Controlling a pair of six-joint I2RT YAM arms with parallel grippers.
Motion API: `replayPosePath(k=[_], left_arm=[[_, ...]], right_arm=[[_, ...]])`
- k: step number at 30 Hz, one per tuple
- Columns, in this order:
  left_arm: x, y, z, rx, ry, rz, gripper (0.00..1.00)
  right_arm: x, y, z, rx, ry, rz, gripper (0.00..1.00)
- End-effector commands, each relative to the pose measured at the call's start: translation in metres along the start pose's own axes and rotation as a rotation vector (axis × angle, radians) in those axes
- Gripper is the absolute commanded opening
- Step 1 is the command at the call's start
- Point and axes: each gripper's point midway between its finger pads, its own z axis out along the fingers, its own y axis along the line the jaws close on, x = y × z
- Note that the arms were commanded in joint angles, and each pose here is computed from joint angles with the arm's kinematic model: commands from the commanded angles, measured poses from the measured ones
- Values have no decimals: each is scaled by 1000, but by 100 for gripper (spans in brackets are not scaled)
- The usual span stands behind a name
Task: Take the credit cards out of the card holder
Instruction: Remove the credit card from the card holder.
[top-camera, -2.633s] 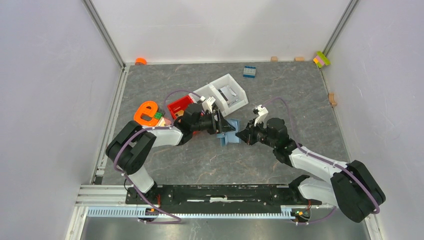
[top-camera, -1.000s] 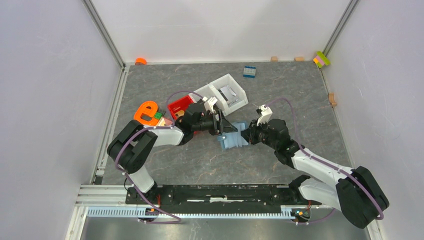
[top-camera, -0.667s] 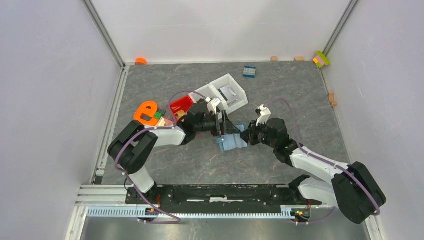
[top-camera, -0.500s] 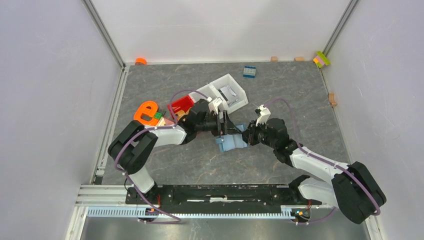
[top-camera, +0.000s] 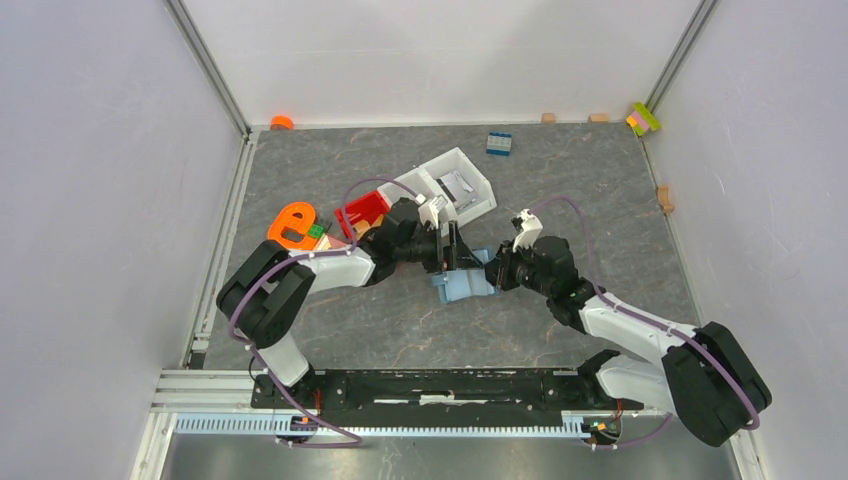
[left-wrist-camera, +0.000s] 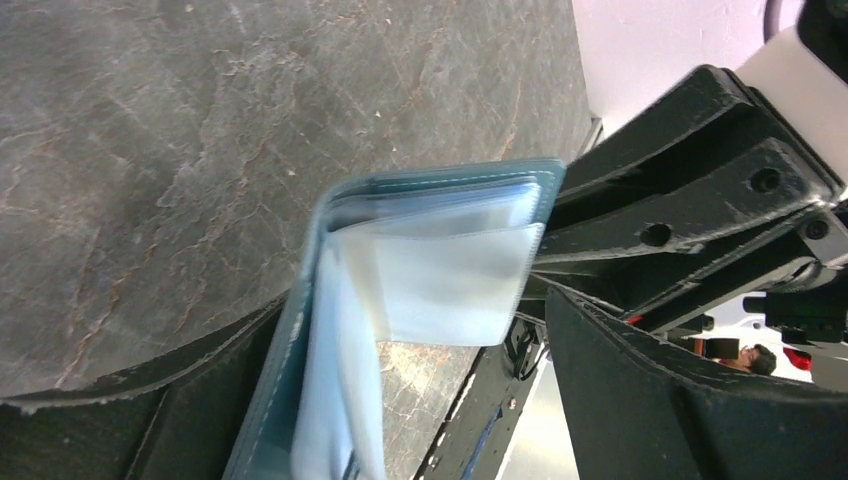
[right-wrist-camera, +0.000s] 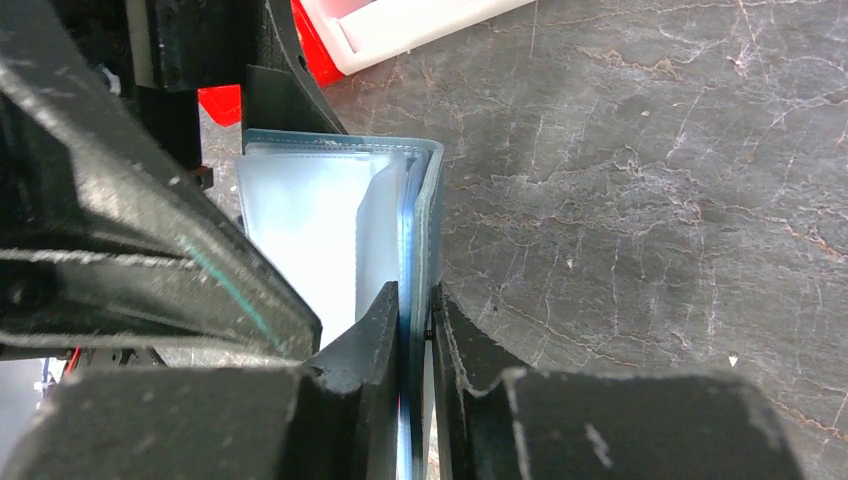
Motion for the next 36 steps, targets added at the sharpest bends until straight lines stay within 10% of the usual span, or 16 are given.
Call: replayPosePath(k=[1, 8, 18, 36], left_arm=[[-4, -16, 8, 29, 7, 82, 94], [-1, -10, 12, -11, 28, 90, 90], [-1, 0, 15, -64, 45, 84, 46], [0, 17, 17, -81, 72, 7, 66]], right_arm=[[-28, 10, 5, -21, -79, 26, 19], [-35, 11, 1, 3, -156, 134, 16], [-52, -13, -16, 161, -275, 135, 13], [-29, -39, -2, 317, -112, 118, 11]])
